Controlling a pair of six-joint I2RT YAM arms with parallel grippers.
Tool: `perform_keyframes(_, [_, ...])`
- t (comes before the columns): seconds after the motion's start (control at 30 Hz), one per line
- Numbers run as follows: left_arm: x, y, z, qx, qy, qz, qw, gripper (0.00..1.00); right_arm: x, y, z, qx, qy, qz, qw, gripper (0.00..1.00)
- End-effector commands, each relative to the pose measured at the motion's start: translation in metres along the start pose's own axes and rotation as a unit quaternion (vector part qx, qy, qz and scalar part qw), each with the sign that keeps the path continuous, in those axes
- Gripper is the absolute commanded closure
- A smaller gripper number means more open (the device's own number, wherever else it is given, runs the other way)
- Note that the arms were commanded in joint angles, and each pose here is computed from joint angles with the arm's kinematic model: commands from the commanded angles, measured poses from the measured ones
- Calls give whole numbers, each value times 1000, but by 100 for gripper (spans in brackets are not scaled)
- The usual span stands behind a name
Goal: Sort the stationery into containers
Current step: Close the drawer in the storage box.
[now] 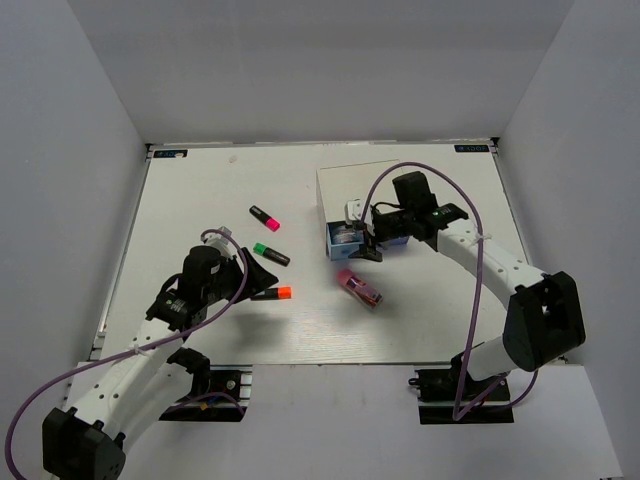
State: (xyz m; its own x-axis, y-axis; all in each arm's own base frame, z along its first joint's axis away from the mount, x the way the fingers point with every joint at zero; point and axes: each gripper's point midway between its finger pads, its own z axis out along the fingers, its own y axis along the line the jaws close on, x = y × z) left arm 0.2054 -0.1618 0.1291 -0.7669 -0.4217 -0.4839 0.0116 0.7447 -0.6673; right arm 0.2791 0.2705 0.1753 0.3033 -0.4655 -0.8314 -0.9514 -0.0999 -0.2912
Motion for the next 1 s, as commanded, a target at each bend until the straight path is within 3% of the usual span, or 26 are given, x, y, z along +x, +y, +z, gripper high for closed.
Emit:
perform_keyframes(0.0, [-6,-11,-3,18,-7,11,1000,26,-20,-7,-3,0,-25,-30,999,25])
perform_keyframes(0.17, [-4,-9,-3,15,-4,10,1000,26,-34,0,-6,-13,-58,-51,997,29])
perform_keyframes(0.27, [-4,-9,-3,15,-4,10,1000,26,-47,6,-12,-16,-77,-73,994,37])
perform_keyframes(0.37, [-3,-8,-2,15,-4,10,1000,26,-47,16,-11,-35,-85,-74,993,58])
perform_keyframes(0.4, [-3,-8,-1,15,-4,10,1000,26,-45,20,-11,-42,-84,-71,993,70])
perform_keyframes(0.5, [-3,-8,-1,15,-4,10,1000,26,-43,29,-11,-60,-87,-69,992,97])
perform_keyframes(0.53, [-3,-8,-1,15,-4,10,1000,26,-41,33,-10,-68,-85,-64,992,100])
perform_keyframes(0.73, [-2,-9,-2,18,-1,10,1000,26,-16,43,1,-119,-39,-47,991,100])
perform_keyframes(0.97, [-3,-10,-3,21,-4,11,1000,26,-1,8,14,-24,9,-49,998,100])
